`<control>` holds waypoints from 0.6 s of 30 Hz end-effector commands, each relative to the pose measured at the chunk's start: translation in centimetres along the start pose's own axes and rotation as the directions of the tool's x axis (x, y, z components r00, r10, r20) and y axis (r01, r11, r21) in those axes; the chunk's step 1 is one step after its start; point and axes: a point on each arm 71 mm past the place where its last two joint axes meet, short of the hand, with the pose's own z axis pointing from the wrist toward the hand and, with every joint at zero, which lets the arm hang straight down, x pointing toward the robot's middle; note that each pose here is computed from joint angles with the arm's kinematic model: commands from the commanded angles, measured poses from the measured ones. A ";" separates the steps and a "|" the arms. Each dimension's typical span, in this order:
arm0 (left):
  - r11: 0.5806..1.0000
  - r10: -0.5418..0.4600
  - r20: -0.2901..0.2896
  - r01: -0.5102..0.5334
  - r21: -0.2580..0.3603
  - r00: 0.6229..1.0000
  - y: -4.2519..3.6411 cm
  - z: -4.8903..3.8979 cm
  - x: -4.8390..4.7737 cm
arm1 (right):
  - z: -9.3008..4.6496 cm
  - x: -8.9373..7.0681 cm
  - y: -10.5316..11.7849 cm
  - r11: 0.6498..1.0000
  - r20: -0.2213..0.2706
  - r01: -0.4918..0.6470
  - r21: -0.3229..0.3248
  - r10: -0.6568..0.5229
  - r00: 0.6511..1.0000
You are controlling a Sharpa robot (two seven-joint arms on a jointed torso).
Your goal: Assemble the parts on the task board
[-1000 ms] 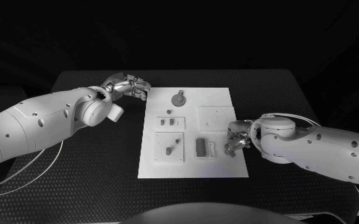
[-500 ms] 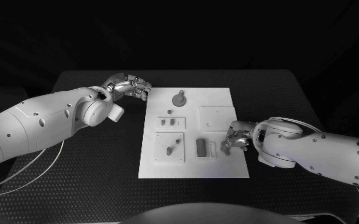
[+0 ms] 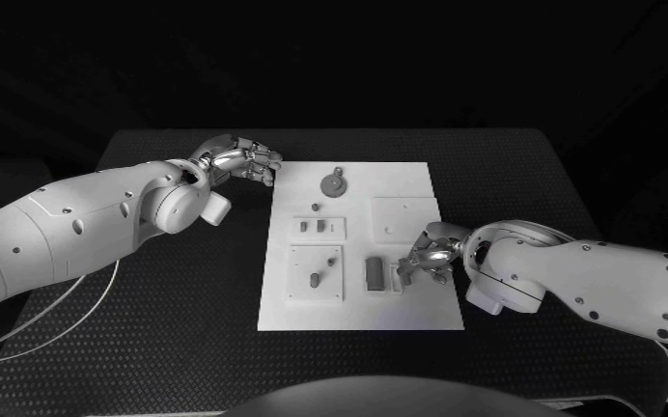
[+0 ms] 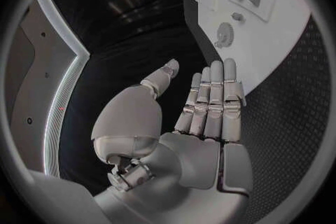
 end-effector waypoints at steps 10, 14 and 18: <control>1.000 -0.009 -0.018 0.009 0.005 1.000 -0.16 0.01 0.27 | 0.2 0.6 0.5 1.000 -0.038 0.013 -0.001 -0.013 0.999; 1.000 -0.009 -0.017 0.009 0.005 1.000 -0.15 0.00 0.24 | 0.3 0.7 0.7 1.000 -0.045 0.013 -0.006 -0.014 0.999; 1.000 -0.009 -0.019 0.009 0.005 1.000 -0.16 0.02 0.30 | 0.4 0.8 0.9 1.000 -0.045 0.013 -0.009 -0.013 0.999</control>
